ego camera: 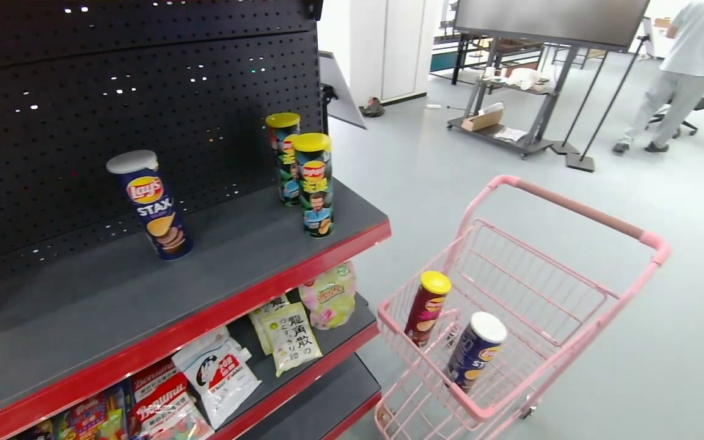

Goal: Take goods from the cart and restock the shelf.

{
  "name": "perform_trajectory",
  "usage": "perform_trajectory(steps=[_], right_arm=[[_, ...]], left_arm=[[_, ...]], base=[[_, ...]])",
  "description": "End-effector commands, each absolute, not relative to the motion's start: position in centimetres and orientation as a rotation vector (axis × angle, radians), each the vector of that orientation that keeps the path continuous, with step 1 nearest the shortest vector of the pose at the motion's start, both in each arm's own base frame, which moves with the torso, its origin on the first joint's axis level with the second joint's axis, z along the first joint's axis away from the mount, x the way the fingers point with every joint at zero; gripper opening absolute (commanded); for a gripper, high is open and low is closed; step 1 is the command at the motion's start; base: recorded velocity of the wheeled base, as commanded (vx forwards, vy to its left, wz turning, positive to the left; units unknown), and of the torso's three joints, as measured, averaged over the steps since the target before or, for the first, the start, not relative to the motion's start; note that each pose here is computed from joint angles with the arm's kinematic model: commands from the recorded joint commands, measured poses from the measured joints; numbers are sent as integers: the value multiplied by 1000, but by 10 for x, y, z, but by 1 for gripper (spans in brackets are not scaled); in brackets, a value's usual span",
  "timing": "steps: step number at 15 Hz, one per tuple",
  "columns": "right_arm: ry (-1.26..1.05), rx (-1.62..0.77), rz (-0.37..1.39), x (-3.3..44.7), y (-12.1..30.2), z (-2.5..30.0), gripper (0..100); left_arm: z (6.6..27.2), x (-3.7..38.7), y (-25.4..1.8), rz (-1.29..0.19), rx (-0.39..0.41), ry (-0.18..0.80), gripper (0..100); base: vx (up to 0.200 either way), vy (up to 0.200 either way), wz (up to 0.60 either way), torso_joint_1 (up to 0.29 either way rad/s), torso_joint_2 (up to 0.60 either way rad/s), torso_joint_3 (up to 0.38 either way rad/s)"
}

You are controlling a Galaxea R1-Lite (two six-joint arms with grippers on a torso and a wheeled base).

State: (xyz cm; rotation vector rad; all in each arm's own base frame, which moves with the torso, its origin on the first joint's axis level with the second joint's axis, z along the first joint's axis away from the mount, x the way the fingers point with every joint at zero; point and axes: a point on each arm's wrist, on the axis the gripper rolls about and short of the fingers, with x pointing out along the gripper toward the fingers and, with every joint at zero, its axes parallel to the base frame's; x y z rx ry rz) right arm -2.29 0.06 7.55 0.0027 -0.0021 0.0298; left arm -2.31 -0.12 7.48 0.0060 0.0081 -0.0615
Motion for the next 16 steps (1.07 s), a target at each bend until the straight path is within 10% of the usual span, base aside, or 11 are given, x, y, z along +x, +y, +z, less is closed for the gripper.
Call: perform_trajectory(steps=[1,16], right_arm=[[-2,2,31,-23,1,76,100],[-1,6,29,-23,1,76,100]], left_arm=[[75,-23,-1,-61,6,9,100],[75,-23,-1,-61,4,9,100]], base=[[0,0,0,0,0,0],[0,0,0,-112,259,152]])
